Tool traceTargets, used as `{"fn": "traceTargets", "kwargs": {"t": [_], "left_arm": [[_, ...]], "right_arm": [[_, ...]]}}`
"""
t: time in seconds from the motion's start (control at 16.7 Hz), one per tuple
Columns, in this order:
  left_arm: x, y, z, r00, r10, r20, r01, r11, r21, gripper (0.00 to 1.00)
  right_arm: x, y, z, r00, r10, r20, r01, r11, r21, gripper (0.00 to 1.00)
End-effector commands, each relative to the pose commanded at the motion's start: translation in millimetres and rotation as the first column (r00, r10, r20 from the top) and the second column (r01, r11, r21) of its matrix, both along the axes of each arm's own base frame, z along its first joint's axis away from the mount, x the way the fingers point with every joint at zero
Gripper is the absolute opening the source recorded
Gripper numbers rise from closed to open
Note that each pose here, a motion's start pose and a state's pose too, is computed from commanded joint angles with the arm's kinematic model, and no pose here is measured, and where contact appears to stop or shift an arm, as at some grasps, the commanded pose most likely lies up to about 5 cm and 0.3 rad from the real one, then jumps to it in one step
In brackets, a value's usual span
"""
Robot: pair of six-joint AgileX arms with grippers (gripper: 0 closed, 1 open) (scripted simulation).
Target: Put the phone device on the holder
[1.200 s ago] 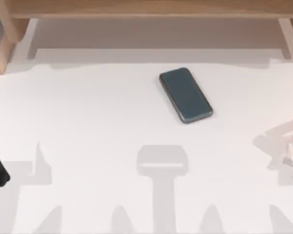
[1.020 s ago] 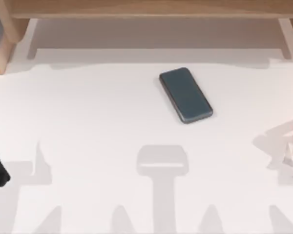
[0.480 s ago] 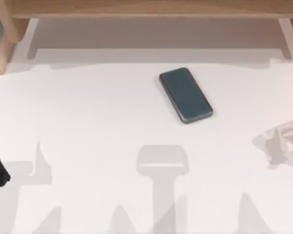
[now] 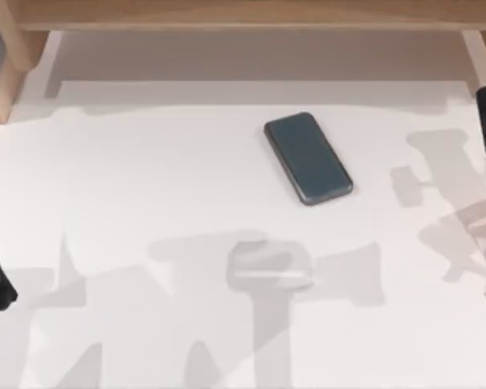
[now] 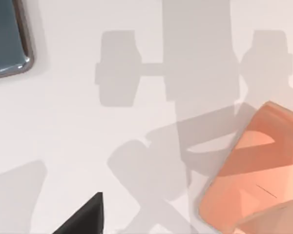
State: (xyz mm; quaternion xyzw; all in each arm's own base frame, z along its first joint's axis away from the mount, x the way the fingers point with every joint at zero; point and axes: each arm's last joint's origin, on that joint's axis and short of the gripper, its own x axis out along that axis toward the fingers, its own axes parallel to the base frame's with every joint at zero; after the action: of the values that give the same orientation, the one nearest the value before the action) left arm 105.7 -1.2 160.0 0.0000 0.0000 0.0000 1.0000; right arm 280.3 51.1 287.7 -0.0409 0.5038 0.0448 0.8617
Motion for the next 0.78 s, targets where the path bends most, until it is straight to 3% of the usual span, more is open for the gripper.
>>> {"fn": "traceTargets", "kwargs": {"t": [0.24,0.42,0.78], "left_arm": [[0.0,0.0,0.0,1.0,0.0,0.0,0.0,1.0,0.0,1.0],[0.0,0.0,0.0,1.0,0.0,0.0,0.0,1.0,0.0,1.0],[0.0,0.0,0.0,1.0,0.0,0.0,0.0,1.0,0.0,1.0]], "right_arm": [[79.8,45.9,-32.5,0.953,0.053,-0.297,-0.075,0.995,-0.064,1.0],[124.9,86.4,-68.3,0.897,0.085,-0.434,-0.136,0.987,-0.089,1.0],[171.7,157.5,-108.3,0.88,0.164,-0.446,-0.212,0.975,-0.06,1.0]]}}
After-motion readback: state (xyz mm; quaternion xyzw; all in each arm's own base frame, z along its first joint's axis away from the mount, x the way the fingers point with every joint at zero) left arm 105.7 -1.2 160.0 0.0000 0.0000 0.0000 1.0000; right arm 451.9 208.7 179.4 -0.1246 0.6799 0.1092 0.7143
